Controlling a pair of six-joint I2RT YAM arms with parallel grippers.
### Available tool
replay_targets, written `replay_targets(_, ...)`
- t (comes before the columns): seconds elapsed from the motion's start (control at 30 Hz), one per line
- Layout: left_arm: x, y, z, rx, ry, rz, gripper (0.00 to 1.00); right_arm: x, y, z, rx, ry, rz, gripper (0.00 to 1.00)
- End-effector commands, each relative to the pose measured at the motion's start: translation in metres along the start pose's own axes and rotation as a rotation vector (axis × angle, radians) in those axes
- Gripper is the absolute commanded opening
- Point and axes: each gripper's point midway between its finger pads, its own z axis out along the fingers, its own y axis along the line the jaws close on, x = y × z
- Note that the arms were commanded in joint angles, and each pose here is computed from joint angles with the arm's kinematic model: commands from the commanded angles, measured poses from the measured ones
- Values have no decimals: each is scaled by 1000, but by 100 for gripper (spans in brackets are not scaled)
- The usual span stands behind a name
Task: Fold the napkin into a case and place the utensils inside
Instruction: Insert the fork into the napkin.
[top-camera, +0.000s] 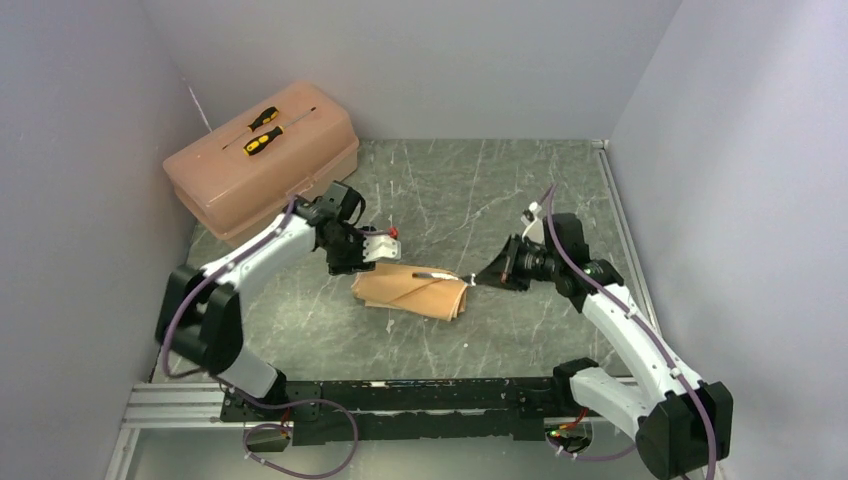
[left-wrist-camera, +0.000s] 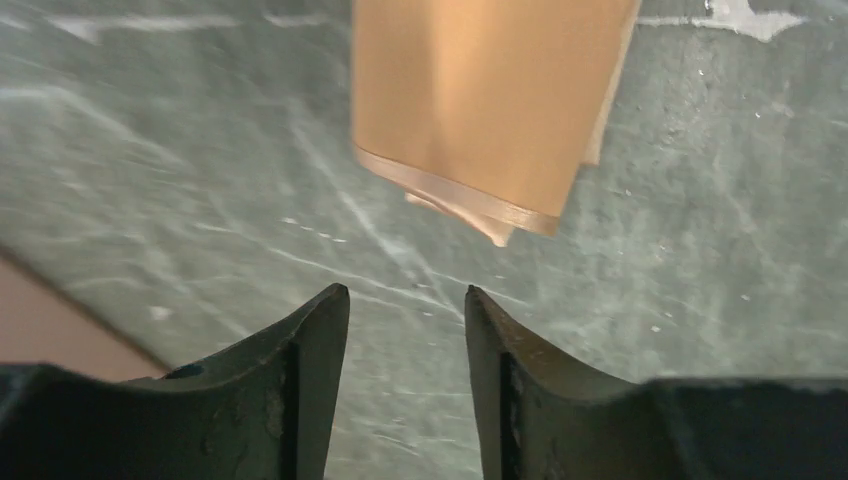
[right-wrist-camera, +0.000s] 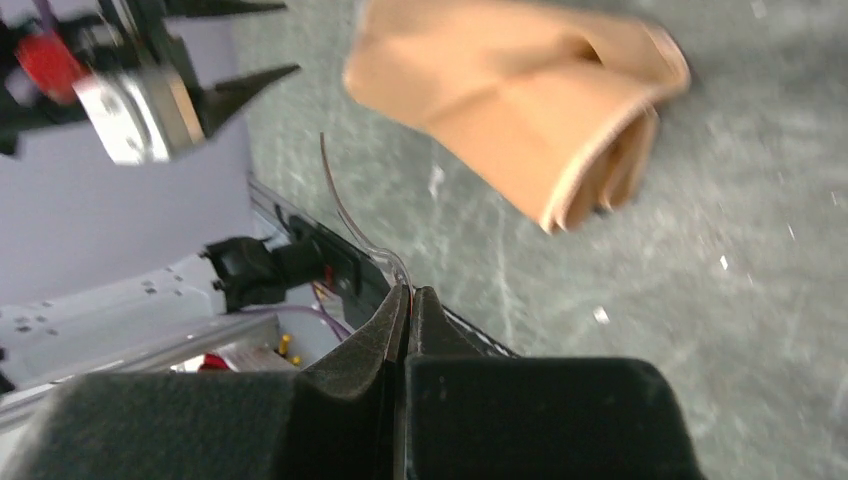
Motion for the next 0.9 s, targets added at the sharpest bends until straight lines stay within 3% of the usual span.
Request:
replay_targets(0.0, 12, -26, 4, 194, 59, -307, 48, 34, -35, -7, 95, 63, 25, 0)
replay_targets(0.2, 19, -30, 27, 208, 56, -331, 41, 45, -53, -2, 124, 72, 43, 0)
replay_targets(0.87, 34, -38, 79, 183, 54, -239, 37, 25, -79, 49, 159, 47, 71, 0)
